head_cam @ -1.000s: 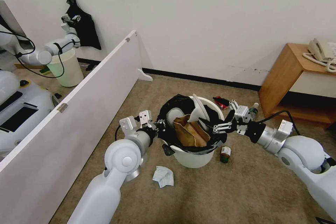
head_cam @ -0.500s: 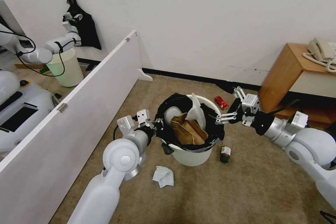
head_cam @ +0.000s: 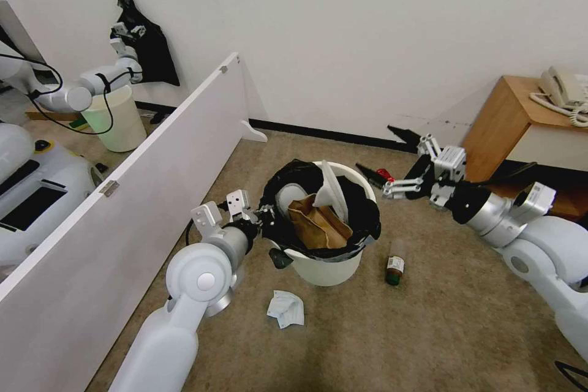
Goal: Pick up the trash bin, then pick up the garbage from the floor and place it into the trash bin.
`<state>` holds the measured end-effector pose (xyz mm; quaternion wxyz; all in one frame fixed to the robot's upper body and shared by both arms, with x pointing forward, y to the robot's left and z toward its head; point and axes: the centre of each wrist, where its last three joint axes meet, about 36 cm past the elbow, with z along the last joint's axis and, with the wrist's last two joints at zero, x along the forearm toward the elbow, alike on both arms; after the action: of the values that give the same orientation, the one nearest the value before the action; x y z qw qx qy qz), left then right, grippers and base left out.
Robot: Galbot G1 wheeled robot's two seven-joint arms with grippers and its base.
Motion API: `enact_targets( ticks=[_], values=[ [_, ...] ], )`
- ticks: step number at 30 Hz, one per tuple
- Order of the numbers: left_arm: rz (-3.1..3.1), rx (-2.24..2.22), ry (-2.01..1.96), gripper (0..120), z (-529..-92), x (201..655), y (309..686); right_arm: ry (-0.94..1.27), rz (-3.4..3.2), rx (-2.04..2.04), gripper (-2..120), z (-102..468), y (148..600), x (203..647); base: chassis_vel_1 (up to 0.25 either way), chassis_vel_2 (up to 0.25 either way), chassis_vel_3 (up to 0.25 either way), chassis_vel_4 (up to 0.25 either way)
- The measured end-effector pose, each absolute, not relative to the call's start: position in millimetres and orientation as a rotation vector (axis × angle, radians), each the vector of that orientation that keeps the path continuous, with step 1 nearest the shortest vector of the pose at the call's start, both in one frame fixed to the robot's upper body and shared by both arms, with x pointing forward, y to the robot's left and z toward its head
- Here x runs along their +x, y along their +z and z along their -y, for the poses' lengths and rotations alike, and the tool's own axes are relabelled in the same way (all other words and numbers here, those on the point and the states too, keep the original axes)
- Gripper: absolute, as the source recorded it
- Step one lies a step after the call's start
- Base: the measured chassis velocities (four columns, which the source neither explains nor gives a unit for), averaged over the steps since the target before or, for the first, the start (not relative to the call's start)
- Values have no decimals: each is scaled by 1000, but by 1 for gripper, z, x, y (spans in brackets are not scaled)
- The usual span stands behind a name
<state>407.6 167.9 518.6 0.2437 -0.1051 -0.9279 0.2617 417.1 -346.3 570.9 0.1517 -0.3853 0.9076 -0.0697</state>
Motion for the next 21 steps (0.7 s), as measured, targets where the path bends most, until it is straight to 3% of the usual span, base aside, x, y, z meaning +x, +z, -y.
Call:
enact_targets(
  ticks=[21],
  values=[
    [2611, -235, 746, 4, -192, 410, 540, -52, -3064, -545, 100, 343, 560, 415, 0, 0, 0, 0]
  ],
)
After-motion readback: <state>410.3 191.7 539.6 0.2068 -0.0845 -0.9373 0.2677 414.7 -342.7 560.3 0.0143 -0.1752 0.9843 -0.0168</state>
